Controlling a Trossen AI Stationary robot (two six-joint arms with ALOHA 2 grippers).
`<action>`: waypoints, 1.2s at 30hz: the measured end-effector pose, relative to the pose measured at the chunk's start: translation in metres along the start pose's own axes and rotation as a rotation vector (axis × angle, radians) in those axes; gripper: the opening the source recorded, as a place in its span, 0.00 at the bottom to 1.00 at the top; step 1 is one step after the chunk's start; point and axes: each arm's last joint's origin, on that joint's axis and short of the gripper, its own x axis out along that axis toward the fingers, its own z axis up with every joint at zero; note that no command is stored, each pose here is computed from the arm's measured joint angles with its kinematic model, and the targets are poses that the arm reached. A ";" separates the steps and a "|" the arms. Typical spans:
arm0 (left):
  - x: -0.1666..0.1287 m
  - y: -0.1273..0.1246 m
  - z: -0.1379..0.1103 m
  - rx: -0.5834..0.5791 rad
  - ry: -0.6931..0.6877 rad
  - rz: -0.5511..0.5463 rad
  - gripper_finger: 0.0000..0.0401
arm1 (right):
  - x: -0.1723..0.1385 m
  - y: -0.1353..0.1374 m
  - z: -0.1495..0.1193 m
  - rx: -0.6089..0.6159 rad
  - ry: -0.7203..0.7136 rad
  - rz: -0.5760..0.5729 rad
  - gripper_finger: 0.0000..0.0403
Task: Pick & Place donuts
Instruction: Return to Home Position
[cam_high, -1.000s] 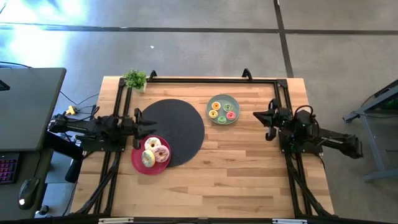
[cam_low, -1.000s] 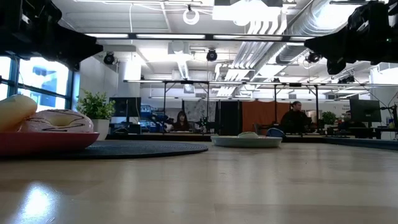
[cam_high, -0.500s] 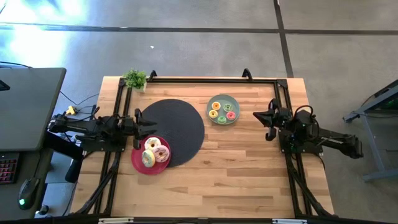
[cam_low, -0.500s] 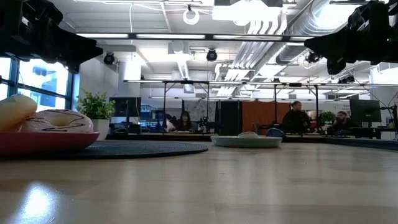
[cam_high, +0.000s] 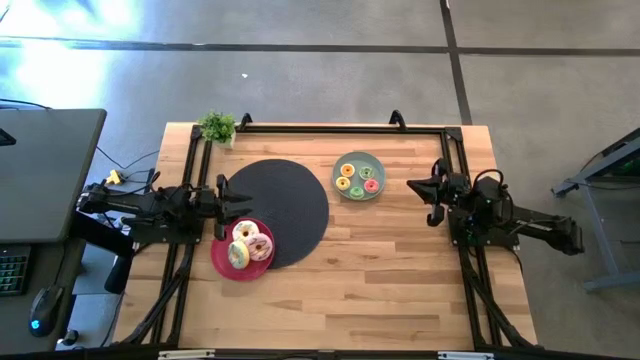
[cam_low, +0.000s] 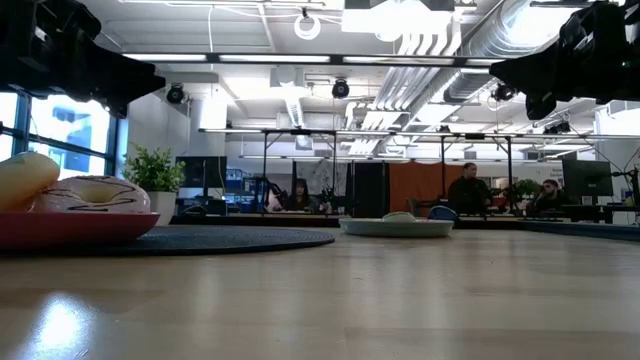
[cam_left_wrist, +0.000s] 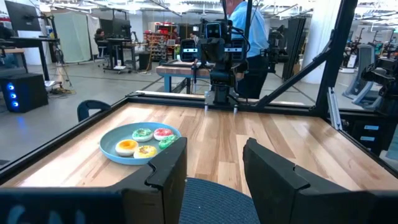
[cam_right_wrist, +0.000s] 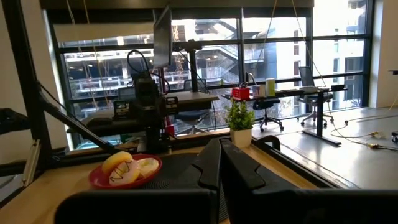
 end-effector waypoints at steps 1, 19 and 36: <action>0.000 0.000 0.000 0.000 0.000 0.000 0.37 | 0.000 0.000 0.000 0.000 0.000 0.000 0.00; 0.000 0.000 0.000 0.000 0.000 0.000 0.37 | 0.000 0.000 0.000 0.000 0.000 0.000 0.01; 0.000 0.000 0.000 0.000 0.000 0.000 0.37 | 0.000 0.000 0.000 0.000 0.001 0.000 0.02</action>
